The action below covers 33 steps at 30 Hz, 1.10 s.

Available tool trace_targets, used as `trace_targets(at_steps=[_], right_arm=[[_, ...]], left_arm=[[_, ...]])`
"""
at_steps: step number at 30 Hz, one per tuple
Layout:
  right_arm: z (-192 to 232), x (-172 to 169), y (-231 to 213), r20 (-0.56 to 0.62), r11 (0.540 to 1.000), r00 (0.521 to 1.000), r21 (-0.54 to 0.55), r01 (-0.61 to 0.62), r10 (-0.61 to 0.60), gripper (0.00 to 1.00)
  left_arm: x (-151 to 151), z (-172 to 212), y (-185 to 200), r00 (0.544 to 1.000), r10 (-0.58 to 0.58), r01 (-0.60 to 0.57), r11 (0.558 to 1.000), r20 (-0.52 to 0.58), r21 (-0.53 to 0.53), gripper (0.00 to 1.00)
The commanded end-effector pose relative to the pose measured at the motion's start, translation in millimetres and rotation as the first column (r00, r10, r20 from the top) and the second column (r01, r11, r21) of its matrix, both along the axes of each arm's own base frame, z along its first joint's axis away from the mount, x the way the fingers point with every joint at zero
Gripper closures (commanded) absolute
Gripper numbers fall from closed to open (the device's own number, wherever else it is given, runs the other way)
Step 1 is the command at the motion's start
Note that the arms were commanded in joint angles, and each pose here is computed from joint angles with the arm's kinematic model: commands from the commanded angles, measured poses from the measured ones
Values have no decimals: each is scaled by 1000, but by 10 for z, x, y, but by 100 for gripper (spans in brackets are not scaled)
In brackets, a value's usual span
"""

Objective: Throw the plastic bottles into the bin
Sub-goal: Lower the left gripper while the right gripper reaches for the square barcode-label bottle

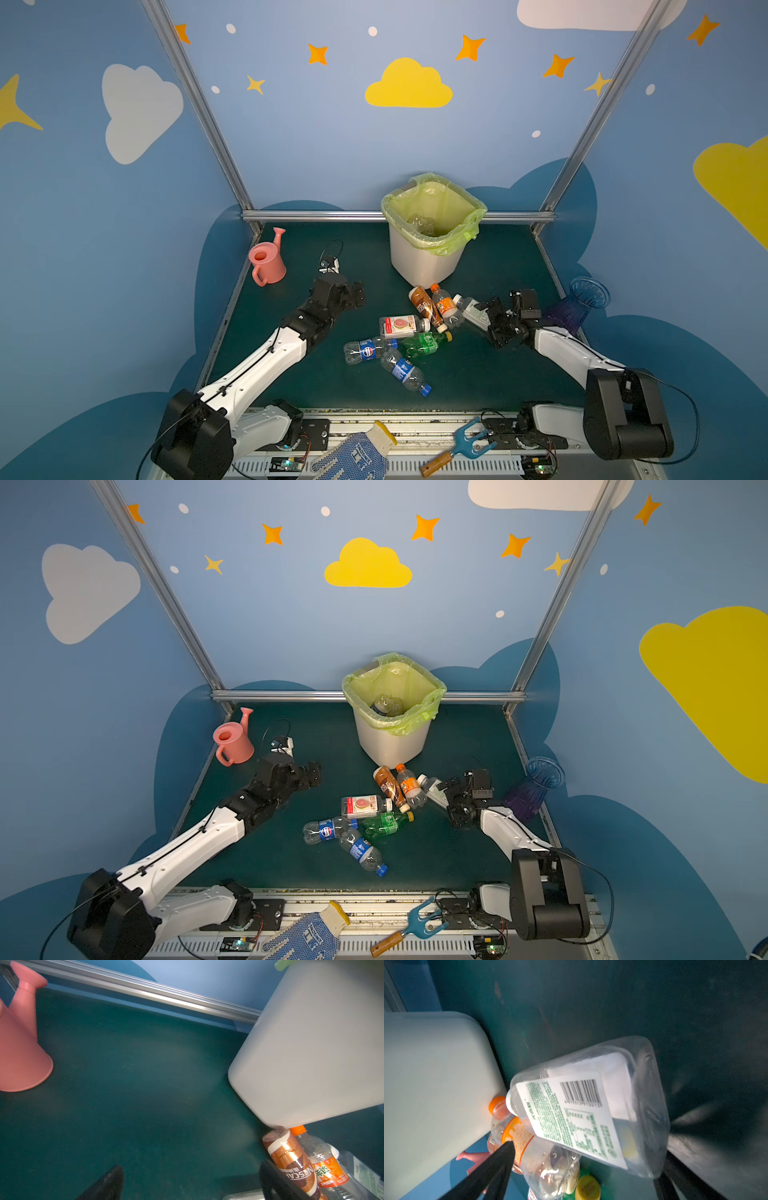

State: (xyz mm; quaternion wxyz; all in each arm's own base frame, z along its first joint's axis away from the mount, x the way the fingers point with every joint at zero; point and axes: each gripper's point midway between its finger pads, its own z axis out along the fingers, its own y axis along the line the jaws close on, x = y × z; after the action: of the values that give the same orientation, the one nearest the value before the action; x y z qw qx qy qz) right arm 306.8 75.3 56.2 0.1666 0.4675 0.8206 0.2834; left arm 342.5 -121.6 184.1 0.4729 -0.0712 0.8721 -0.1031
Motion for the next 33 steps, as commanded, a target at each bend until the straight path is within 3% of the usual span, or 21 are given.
trace_targets(at_steps=[1, 13, 22, 33], right_arm=[[88, 209, -97, 42, 997, 999, -75, 12, -9, 2], [-64, 631, -243, -43, 986, 998, -162, -42, 36, 2], [-205, 693, -299, -175, 955, 972, -226, -192, 154, 2], [-270, 859, -318, -280, 897, 920, -268, -351, 276, 23]], left_arm=[[-49, -46, 107, 999, 30, -30, 999, -12, 13, 0], [-90, -116, 213, 998, 50, -50, 999, -26, 21, 0], [-164, -156, 309, 997, 72, -72, 997, -18, 16, 0], [-211, -251, 412, 995, 97, -98, 995, -21, -10, 0]])
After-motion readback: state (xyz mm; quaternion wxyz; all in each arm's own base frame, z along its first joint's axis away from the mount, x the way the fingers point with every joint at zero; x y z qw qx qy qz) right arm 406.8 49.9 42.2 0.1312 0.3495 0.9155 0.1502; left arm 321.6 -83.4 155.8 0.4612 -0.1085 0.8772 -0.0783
